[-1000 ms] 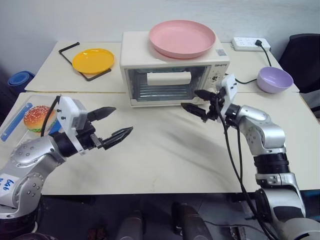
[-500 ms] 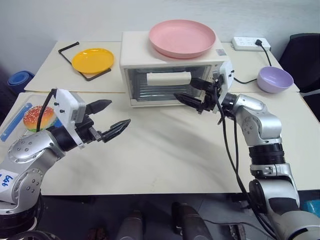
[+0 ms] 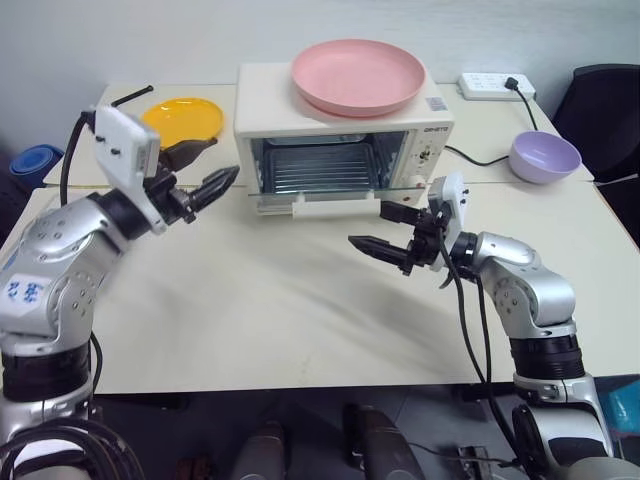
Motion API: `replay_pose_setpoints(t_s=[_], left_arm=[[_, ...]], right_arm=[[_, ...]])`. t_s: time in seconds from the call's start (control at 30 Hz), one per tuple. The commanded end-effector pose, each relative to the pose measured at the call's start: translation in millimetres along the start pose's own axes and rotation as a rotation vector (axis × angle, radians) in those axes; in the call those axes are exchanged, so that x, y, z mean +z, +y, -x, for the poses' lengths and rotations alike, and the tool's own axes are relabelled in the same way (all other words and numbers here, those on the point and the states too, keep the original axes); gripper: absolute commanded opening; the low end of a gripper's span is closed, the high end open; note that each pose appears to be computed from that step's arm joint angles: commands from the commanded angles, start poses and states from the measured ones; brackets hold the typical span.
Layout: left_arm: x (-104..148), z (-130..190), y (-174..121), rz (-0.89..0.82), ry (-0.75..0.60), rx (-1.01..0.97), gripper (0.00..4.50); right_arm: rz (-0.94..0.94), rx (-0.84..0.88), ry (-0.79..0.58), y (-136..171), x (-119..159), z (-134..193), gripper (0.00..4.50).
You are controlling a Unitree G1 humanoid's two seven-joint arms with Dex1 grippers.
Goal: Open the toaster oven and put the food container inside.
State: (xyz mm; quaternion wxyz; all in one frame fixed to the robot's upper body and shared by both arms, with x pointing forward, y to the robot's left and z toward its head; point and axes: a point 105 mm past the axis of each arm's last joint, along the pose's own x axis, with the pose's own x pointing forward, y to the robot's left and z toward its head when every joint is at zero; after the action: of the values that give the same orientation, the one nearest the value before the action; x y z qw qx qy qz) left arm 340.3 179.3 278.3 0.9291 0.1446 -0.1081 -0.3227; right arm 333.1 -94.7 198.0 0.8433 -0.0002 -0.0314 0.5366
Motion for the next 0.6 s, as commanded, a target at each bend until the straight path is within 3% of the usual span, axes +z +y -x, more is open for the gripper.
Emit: replay_pose_setpoints(t_s=[0.03,0.17,0.23,0.6], left_arm=[[2.5,-13.1,5.4,-0.093,0.010,-0.061,1.73],[-3.8,-23.0,1.6,-0.118,0.028,-0.153,0.48],[-10.6,-25.1,-5.7,-0.116,0.049,-0.223,0.06],[-39.8,-24.4,-41.7,-0.107,0.145,-0.434,0.06]], right_arm=[[0.014,0.042,-0.036,13.2,4.8,-5.6,4.50],[-0.002,0.026,-0.046,15.3,2.5,-4.5,4.50],[-0.007,0.016,-0.051,16.3,2.3,-3.0,4.50],[0.020,-0.067,-0.010,17.2,2.3,19.4,4.50]])
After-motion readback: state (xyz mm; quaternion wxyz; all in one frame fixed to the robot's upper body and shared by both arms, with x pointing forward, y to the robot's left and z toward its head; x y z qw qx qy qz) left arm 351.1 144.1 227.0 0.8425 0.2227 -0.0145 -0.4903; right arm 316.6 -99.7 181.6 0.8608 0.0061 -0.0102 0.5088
